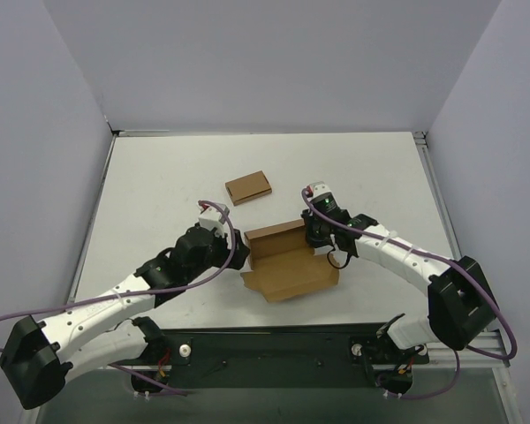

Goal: Fold the paper box

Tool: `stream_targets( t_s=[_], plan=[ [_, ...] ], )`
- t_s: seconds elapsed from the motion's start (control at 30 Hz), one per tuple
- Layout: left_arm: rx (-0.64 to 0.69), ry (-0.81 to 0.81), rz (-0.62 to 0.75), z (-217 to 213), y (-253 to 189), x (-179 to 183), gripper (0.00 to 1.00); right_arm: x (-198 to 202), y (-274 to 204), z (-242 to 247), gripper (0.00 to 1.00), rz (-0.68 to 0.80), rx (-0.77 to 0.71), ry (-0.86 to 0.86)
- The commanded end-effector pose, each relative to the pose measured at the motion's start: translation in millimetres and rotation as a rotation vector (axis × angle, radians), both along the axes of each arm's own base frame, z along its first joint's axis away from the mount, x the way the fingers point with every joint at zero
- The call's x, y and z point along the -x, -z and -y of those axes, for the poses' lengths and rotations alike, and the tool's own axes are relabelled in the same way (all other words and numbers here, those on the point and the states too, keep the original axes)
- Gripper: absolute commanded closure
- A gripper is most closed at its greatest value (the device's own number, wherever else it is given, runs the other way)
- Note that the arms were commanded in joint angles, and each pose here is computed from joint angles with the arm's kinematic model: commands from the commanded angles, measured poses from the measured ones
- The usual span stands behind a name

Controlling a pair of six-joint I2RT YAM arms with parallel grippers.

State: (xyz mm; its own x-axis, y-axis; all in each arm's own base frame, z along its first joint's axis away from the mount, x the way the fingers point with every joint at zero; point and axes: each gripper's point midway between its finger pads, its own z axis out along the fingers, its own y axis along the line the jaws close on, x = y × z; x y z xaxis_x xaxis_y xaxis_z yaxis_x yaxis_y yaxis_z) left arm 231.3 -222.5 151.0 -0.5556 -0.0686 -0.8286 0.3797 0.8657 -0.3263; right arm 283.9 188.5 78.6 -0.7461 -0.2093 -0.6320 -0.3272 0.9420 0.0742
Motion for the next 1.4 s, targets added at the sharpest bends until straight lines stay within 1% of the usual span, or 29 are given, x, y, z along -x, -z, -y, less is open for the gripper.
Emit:
stream_targets(
  t_s=[0.0,0.17,0.33,0.5,0.6,0.63,0.7,0.73,0.83,0.87,0.93,0.97,1.03,1.07,1.23,1.37],
  plan=[
    [0.17,0.007,0.051,24,-26,-8,0.22,-10,-15,-3,1.0,0.06,-0.011,0.051],
    [0.175,0.029,0.054,34,-23,-10,0.21,-10,-17,-6,1.0,0.067,-0.006,0.057],
    [0.118,0.004,0.035,34,-6,-15,0.22,-9,-18,-10,1.0,0.07,-0.011,0.058],
    [0.013,-0.05,0.022,28,10,-17,0.27,-10,-21,-14,1.0,0.074,-0.016,0.066],
    [-0.018,-0.092,0.036,24,15,-20,0.34,-10,-21,-17,1.0,0.078,-0.015,0.066],
    [-0.024,-0.108,0.044,22,16,-22,0.39,-10,-21,-17,1.0,0.078,-0.013,0.069],
    [-0.028,-0.117,0.056,23,17,-23,0.46,-11,-20,-17,1.0,0.079,-0.008,0.077],
    [-0.032,-0.133,0.064,22,16,-26,0.52,-10,-20,-17,1.0,0.078,-0.011,0.085],
    [-0.061,-0.165,0.088,20,17,-28,0.58,-12,-19,-13,1.0,0.085,0.002,0.118],
    [-0.076,-0.166,0.094,21,19,-28,0.65,-14,-20,-9,1.0,0.094,0.021,0.135],
    [-0.085,-0.183,0.11,20,16,-30,0.72,-16,-19,-6,1.0,0.101,0.048,0.16],
    [-0.091,-0.191,0.128,21,14,-31,0.78,-17,-20,-1,1.0,0.105,0.066,0.19],
    [-0.095,-0.201,0.146,22,12,-32,0.83,-18,-18,1,1.0,0.105,0.088,0.208],
    [-0.101,-0.211,0.158,22,11,-34,0.87,-18,-17,3,1.0,0.105,0.098,0.218],
    [-0.111,-0.222,0.171,25,10,-35,0.9,-23,-15,13,1.0,0.149,0.196,0.269],
    [-0.106,-0.233,0.185,27,9,-36,0.91,-26,-9,25,1.0,0.155,0.279,0.293]
  ],
)
